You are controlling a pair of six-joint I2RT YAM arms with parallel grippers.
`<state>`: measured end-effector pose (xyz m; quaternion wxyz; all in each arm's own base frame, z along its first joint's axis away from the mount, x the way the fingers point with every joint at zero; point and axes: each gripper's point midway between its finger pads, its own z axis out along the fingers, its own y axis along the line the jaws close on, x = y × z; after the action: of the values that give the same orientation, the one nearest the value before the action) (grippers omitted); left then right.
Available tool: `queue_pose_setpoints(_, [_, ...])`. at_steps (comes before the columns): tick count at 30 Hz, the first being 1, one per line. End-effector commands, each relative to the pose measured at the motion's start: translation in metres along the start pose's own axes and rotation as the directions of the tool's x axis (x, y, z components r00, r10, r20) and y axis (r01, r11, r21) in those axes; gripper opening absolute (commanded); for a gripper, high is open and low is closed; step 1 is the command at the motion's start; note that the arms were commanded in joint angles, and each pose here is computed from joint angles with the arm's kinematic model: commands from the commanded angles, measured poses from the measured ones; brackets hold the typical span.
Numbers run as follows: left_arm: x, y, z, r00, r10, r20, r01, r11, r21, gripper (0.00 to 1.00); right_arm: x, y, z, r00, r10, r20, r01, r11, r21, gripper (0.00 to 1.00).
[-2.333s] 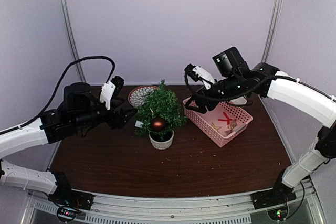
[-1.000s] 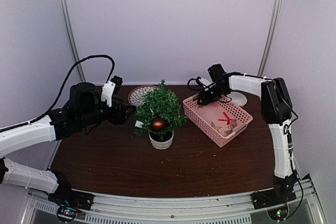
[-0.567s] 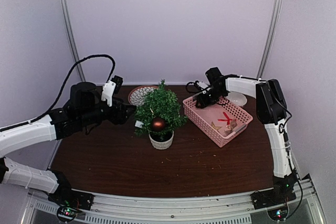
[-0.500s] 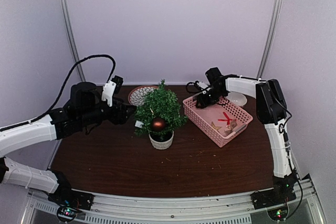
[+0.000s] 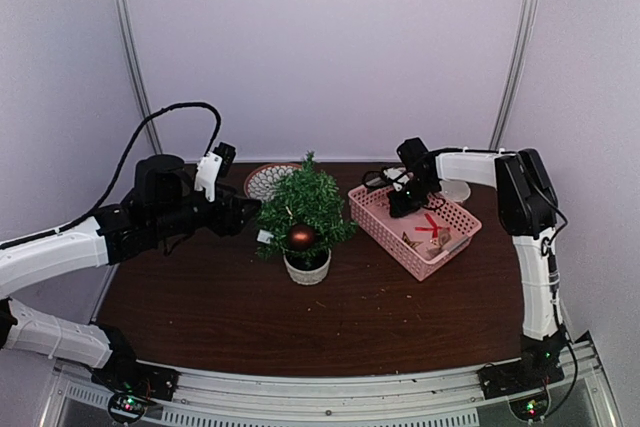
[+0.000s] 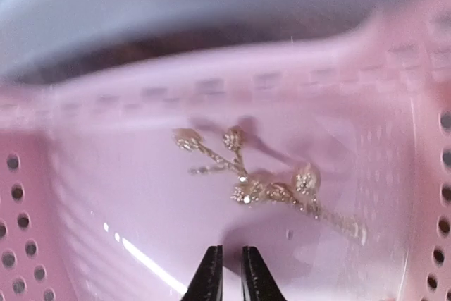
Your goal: Decorate the small christmas tree
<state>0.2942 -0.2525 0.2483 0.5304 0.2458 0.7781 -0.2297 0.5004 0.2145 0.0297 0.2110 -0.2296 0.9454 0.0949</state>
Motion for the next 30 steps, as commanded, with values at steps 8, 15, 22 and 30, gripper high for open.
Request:
queue_pose_setpoints(8, [-0.027, -0.002, -0.006, 0.997, 0.007, 0.078, -0.008, 1.000, 0.015, 0.70, 0.032, 0.000, -0.070, 0.999, 0.013, 0.035, -0.013, 1.000, -0.011, 0.18])
queue_pose_setpoints(15, [-0.028, -0.004, -0.002, 0.997, 0.005, 0.076, -0.007, 1.000, 0.028, 0.70, -0.020, 0.002, -0.077, 0.985, -0.081, 0.152, 0.086, 0.996, -0.028, 0.42])
queue_pose_setpoints(22, [-0.031, -0.003, -0.005, 0.997, 0.014, 0.079, -0.016, 1.000, 0.023, 0.70, -0.038, 0.009, -0.052, 0.971, -0.185, 0.151, 0.199, 0.976, -0.083, 0.47])
queue_pose_setpoints(30, [-0.028, -0.005, -0.003, 0.997, 0.000, 0.072, -0.002, 0.999, 0.035, 0.70, -0.042, 0.001, -0.027, 0.961, -0.249, 0.121, 0.259, 0.963, -0.072, 0.65])
